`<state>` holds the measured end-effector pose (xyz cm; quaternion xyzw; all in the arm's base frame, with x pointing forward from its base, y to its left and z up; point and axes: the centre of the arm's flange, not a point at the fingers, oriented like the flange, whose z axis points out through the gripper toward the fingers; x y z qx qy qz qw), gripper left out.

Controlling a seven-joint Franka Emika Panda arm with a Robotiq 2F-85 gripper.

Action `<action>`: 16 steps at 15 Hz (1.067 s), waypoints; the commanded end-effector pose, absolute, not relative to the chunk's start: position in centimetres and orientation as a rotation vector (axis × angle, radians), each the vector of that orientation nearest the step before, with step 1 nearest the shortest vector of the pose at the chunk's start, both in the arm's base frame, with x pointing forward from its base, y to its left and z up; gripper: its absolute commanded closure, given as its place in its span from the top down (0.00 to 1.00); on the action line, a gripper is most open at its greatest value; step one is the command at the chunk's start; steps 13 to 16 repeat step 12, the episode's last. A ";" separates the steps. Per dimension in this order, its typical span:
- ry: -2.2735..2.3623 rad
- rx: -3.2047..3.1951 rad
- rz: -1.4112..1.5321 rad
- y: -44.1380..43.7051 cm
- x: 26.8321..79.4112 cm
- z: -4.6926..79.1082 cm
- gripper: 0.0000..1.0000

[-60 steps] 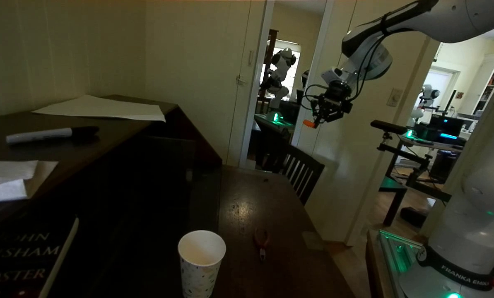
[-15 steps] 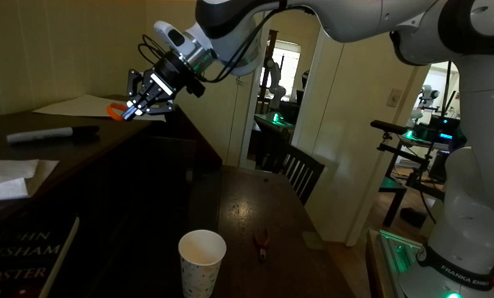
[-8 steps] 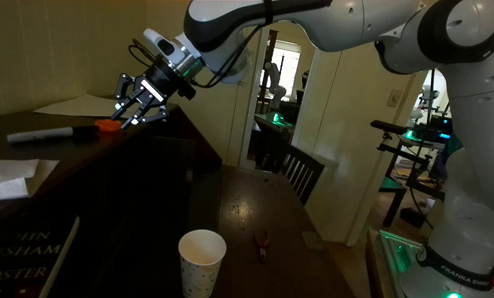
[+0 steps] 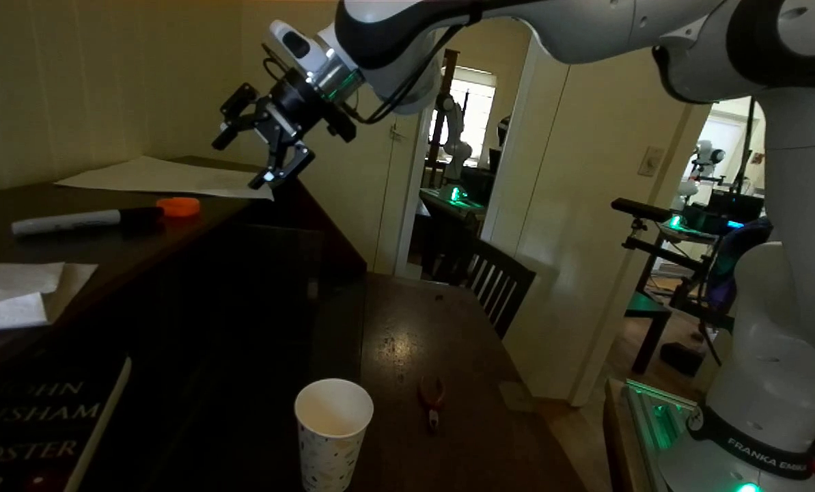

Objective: Put the orange band on top of the shelf

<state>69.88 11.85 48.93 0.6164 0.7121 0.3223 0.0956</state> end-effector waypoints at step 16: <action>1.561 2.379 0.839 -4.4 56.9 58.1 1.00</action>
